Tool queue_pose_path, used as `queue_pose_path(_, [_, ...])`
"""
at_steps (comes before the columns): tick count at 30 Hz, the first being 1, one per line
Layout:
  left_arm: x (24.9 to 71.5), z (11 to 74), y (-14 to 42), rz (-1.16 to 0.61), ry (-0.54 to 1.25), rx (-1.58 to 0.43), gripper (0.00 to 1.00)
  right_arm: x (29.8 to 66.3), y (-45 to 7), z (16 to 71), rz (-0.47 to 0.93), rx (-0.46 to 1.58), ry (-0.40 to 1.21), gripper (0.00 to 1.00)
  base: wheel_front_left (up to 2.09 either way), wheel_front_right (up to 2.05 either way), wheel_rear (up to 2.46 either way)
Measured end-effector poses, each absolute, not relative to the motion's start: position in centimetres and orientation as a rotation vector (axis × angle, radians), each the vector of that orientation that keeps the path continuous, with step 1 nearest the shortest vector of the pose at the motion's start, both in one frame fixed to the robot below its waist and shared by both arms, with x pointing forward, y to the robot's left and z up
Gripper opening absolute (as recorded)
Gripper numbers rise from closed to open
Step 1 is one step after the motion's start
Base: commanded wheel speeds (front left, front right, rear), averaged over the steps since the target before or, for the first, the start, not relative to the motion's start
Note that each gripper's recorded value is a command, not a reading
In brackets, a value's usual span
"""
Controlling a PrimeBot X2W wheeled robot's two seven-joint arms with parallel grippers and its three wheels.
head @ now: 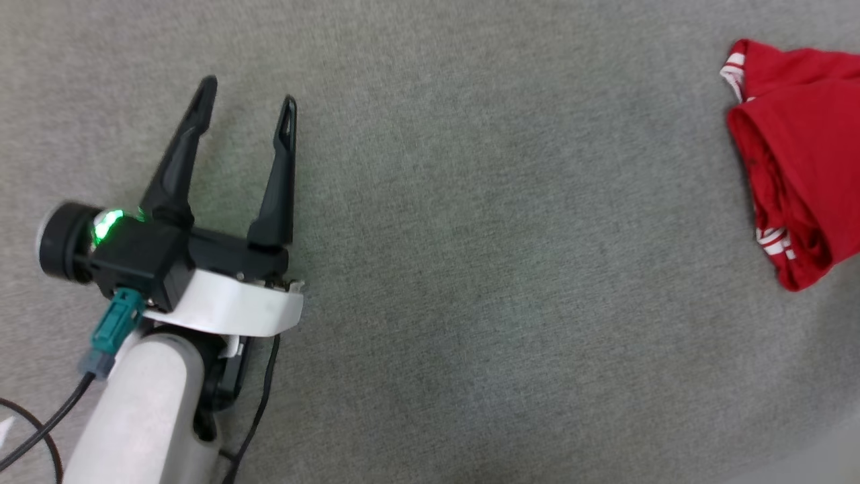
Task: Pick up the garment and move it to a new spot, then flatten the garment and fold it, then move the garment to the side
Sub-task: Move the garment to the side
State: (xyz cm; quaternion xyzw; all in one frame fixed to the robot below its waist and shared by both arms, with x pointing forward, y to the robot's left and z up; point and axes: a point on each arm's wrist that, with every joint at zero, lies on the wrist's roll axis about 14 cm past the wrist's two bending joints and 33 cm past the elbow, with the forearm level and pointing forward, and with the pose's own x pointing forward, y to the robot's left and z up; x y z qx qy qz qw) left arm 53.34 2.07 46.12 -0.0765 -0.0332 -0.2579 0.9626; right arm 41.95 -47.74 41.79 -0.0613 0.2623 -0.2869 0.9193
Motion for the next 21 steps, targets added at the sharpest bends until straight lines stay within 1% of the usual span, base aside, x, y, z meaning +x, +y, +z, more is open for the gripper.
queue_pose_path(4, [51.8,47.1,2.8,-0.49,-0.064,-0.158,1.0,41.2,-46.6,44.0,-0.547,-0.167,0.448,1.0,0.0,0.0,0.0])
queue_pose_path(8, [50.0,48.0,3.9,-0.439,-0.056,-0.172,1.0,40.7,-43.9,46.3,-0.459,-0.195,0.34,1.0,0.0,0.0,0.0])
queue_pose_path(16, [46.2,49.8,7.1,-0.325,-0.055,-0.183,1.0,39.4,-35.7,48.6,-0.272,-0.13,0.167,1.0,0.0,0.0,0.0])
queue_pose_path(21, [44.1,50.5,10.1,-0.234,-0.059,-0.175,1.0,39.7,-29.8,49.7,-0.144,-0.062,0.09,1.0,0.0,0.0,0.0])
